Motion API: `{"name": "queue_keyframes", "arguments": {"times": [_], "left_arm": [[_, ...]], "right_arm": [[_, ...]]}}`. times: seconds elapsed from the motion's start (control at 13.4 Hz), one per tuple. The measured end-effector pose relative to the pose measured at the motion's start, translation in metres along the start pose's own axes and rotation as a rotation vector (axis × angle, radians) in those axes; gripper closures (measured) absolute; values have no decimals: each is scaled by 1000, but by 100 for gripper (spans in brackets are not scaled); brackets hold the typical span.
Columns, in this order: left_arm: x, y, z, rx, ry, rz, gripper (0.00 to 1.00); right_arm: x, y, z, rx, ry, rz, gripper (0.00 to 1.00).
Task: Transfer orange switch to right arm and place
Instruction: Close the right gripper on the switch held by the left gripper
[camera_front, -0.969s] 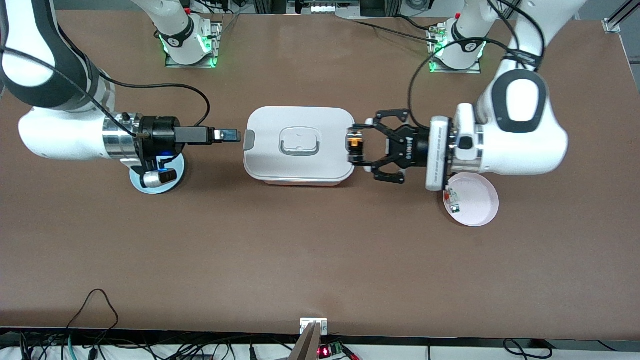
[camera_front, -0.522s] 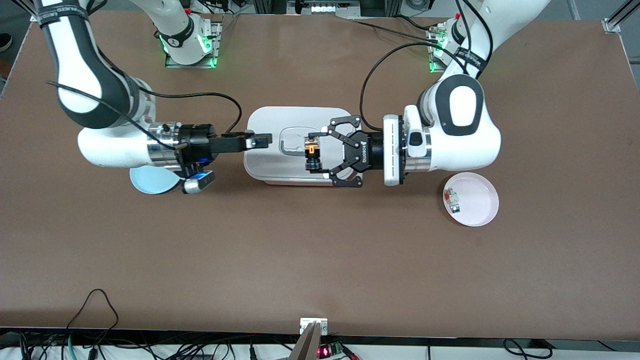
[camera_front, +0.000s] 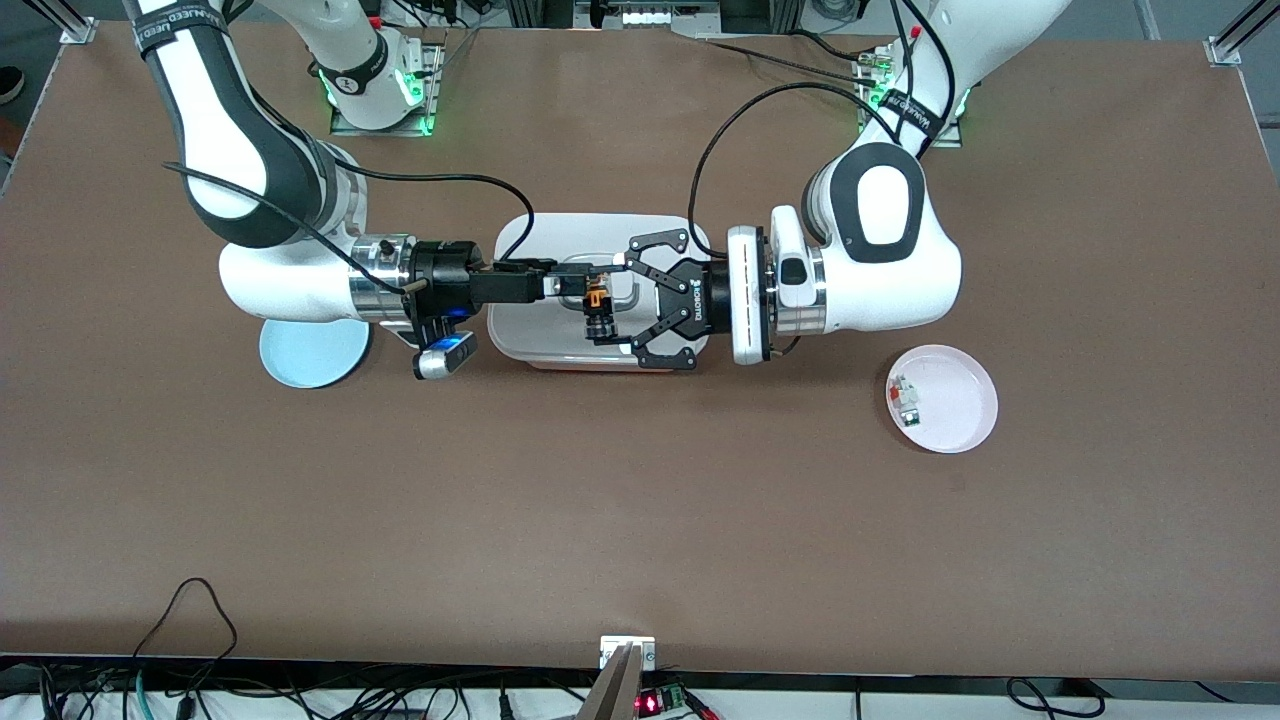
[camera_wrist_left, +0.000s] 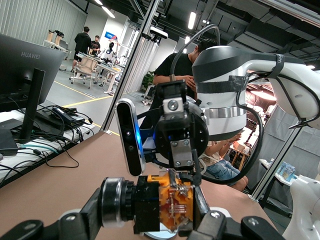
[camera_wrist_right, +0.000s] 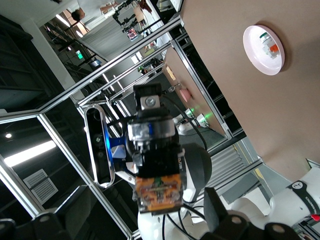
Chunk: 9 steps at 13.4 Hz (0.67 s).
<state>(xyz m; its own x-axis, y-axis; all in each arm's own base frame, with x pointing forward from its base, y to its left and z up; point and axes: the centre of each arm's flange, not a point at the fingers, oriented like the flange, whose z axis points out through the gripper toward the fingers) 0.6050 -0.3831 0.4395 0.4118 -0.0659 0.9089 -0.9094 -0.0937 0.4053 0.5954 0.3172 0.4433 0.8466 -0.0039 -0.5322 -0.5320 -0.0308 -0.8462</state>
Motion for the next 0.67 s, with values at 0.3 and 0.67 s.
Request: {"name": "queue_keyframes", "arguments": {"times": [0.3, 0.67], "left_arm": [[-2, 6, 9, -14, -6, 1, 28], [-3, 7, 11, -16, -8, 0, 28]], "right_arm": [[24, 11, 2, 13, 21, -24, 0], [35, 7, 3, 24, 36, -33, 12]]}}
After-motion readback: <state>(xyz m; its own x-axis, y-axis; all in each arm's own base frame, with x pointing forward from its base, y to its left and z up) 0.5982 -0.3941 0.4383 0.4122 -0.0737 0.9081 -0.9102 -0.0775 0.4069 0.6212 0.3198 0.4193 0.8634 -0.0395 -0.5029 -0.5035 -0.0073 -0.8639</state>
